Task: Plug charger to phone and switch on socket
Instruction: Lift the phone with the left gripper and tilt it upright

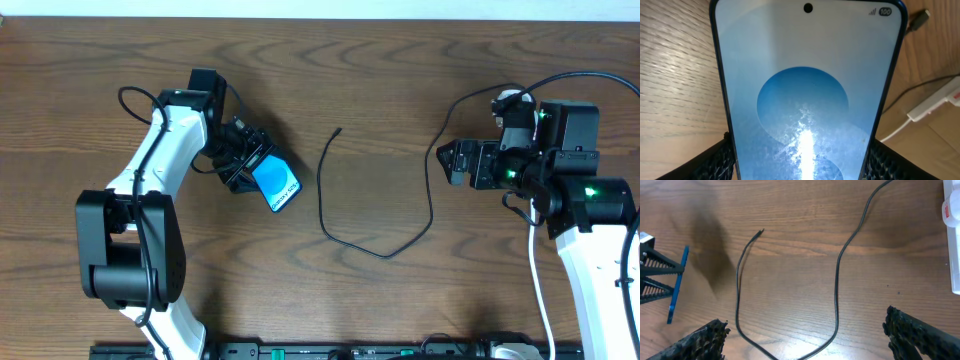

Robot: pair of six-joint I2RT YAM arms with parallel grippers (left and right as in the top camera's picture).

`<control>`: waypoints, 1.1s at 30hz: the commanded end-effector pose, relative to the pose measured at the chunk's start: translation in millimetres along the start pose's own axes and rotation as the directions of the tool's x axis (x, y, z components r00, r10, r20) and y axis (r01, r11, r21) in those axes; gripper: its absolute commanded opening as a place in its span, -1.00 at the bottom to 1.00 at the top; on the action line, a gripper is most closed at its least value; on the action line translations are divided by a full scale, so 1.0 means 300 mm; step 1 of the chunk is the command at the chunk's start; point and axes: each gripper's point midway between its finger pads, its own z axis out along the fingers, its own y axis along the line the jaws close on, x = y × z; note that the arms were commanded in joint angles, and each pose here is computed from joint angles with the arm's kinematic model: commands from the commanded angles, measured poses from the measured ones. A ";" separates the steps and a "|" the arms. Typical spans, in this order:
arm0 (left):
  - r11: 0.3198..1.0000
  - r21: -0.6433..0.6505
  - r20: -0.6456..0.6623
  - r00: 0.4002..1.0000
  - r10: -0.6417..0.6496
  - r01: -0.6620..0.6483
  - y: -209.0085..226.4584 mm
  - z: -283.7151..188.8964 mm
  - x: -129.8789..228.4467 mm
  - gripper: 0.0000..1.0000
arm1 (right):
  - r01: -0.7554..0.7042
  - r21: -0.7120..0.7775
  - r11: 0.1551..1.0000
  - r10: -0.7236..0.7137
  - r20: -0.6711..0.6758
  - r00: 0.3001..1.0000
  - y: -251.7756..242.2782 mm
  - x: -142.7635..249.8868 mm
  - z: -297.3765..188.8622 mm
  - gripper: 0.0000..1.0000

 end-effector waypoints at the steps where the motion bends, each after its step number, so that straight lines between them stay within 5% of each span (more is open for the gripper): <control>1: 0.998 0.064 -0.020 1.000 0.014 -0.012 -0.050 -0.033 0.036 0.39 | -0.025 -0.007 1.000 0.025 0.010 1.000 0.011 -0.019 -0.007 0.98; 33: 0.995 0.095 -0.048 0.999 0.005 0.000 -0.068 -0.035 0.052 0.38 | -0.048 -0.009 0.999 0.048 -0.003 0.999 0.012 -0.008 -0.006 0.96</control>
